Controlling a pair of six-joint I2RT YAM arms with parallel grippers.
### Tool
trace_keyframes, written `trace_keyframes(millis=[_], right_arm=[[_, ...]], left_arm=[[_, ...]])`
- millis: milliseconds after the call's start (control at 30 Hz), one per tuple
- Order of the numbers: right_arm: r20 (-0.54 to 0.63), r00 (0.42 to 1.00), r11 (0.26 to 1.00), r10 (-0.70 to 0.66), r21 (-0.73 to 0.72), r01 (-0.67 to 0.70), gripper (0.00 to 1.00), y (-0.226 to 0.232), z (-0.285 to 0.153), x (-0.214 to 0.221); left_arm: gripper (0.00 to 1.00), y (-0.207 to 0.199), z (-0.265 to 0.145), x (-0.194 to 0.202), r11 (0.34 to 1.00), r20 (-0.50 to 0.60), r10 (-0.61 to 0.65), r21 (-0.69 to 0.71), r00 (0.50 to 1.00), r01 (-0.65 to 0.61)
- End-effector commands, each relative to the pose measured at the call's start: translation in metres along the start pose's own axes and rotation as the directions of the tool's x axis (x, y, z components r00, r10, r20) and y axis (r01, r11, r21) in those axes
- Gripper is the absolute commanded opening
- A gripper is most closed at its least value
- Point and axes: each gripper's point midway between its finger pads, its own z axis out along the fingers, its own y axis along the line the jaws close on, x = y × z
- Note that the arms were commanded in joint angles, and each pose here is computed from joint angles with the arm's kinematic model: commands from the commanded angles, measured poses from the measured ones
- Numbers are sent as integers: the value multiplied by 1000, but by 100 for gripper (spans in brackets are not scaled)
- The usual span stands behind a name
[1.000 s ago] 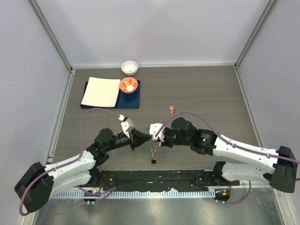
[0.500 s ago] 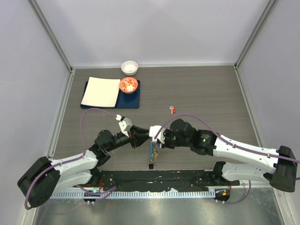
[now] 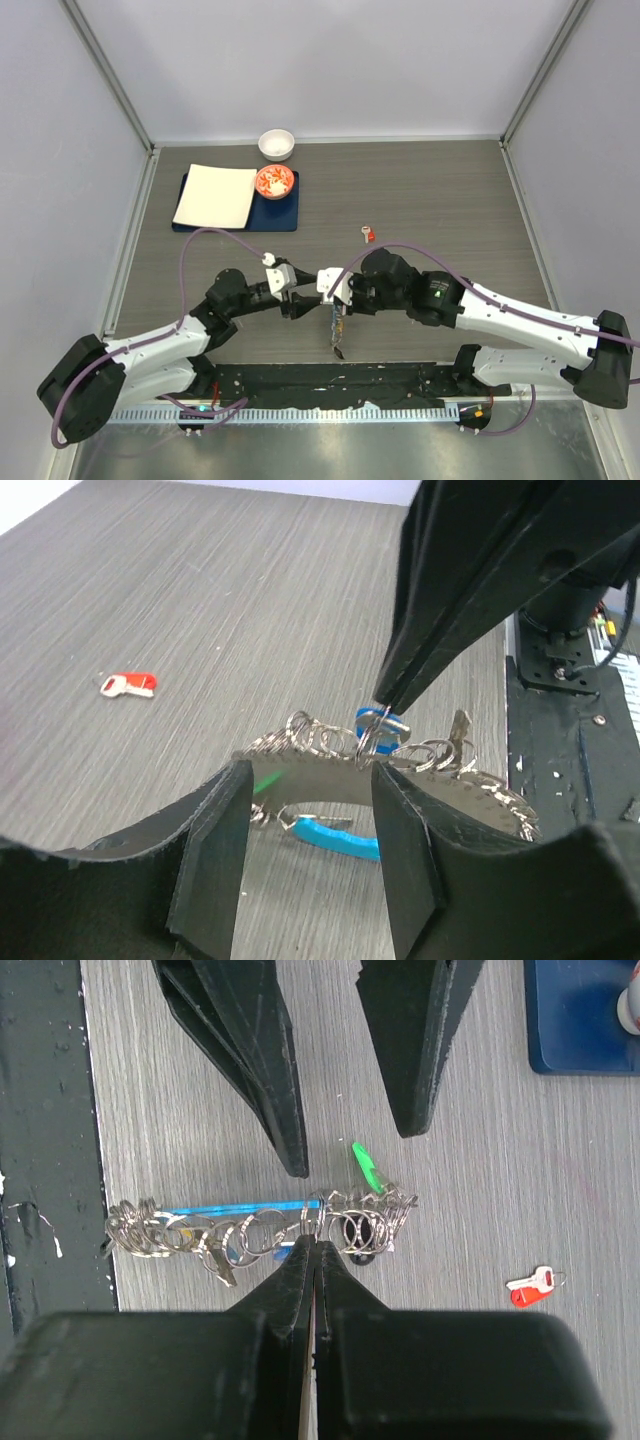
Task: Put the keys on the keyring
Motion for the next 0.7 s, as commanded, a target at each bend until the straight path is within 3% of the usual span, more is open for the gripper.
trace_keyframes(millis=[0,333,667], right_arm=[[52,998,999,-40,37,38,1,-13,-7,-24],[57,997,998,-43,38,41,1,-12,-9,-24],[66,997,999,-38,29,37,1,-10,-8,-24]], left_arm=[[55,-13,7,-16,967,8,201,159,980,-200],[40,-26,21,-9,925,-20,214,325,977,-197],[30,-23,28,2,925,-60,201,339,978,-170]])
